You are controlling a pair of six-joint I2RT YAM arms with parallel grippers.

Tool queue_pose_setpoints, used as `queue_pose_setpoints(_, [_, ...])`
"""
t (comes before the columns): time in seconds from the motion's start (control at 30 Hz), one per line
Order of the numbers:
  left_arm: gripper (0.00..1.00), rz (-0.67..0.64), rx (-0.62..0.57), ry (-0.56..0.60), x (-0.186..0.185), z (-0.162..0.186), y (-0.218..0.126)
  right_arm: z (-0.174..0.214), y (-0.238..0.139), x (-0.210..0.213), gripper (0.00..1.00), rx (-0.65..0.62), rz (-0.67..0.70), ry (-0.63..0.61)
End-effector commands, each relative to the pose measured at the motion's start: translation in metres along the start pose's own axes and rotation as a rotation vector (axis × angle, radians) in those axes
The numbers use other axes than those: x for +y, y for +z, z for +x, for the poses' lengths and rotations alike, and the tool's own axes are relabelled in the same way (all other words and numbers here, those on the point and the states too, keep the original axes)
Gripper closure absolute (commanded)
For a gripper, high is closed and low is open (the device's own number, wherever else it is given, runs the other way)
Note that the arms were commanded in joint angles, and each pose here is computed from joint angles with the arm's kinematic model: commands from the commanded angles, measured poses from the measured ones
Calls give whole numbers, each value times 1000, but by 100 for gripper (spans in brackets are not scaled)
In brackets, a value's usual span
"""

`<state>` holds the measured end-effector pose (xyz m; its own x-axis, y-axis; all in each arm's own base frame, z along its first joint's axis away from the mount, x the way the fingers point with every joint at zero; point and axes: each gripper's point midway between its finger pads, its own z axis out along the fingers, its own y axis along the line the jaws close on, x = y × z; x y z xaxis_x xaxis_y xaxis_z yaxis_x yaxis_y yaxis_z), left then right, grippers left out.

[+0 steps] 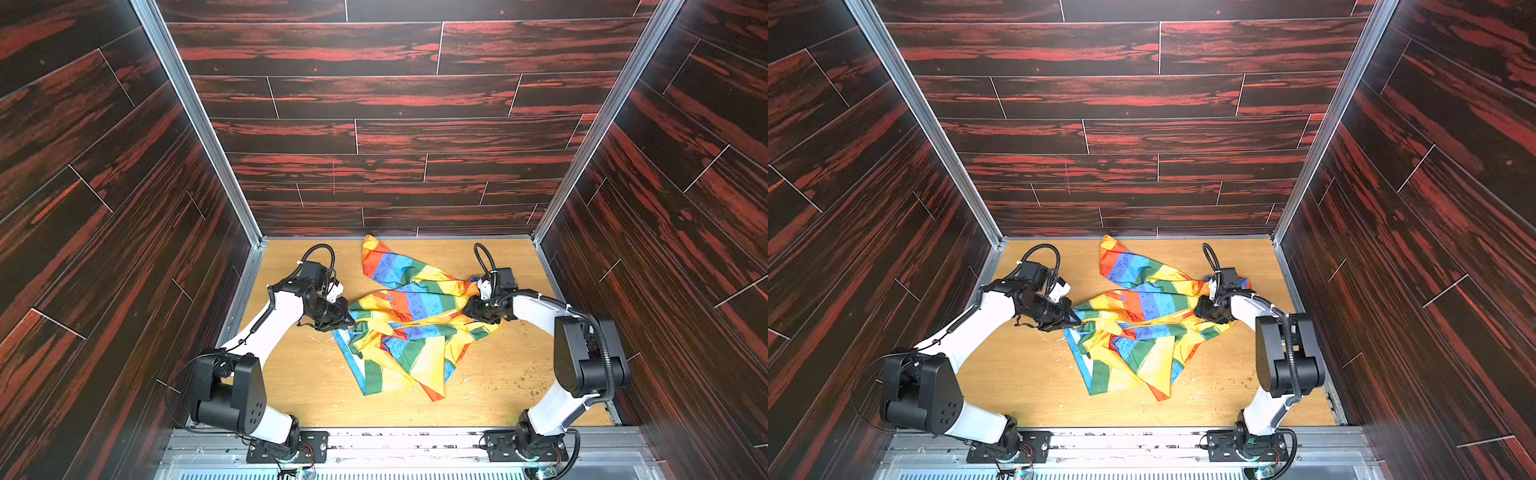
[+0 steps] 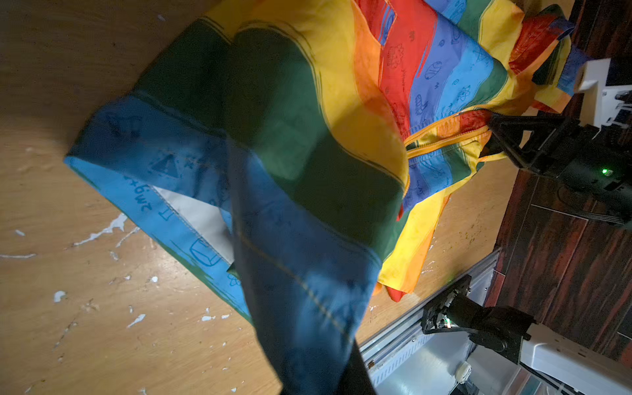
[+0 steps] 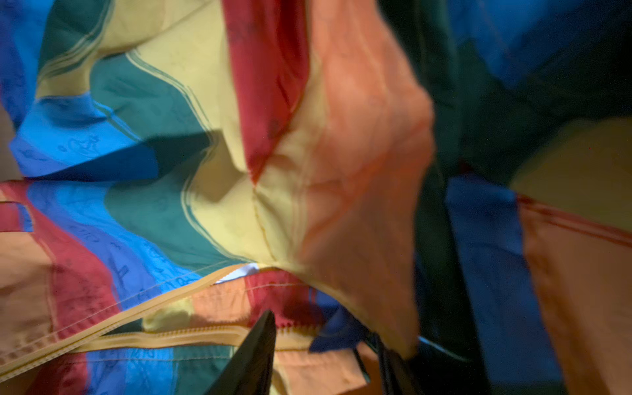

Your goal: Zip up the jacket

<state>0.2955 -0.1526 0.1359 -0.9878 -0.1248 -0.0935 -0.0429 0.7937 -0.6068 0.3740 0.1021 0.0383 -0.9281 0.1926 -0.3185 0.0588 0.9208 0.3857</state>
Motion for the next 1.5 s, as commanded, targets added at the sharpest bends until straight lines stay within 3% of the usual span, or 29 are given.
queue_pose_setpoints(0.0, [100, 12, 8, 2, 0, 4, -2, 14, 15, 4, 53, 53, -56, 23])
queue_pose_setpoints(0.13, [100, 13, 9, 2, 0, 5, -2, 14, 15, 9, 62, 53, -88, 34])
queue_pose_setpoints(0.4, [100, 13, 9, 6, -1, 6, -4, -1, -19, 18, 94, -29, -84, 33])
queue_pose_setpoints(0.57, [100, 11, 12, 11, -2, 6, -5, -10, -46, 22, 100, -86, -72, 29])
queue_pose_setpoints(0.83, [100, 6, 20, 17, -1, 7, -5, -21, -67, -4, 100, -150, 4, 66])
queue_pose_setpoints(1.47, [100, 31, 51, 25, -5, 11, -6, -54, -56, -51, 100, -207, -6, 209])
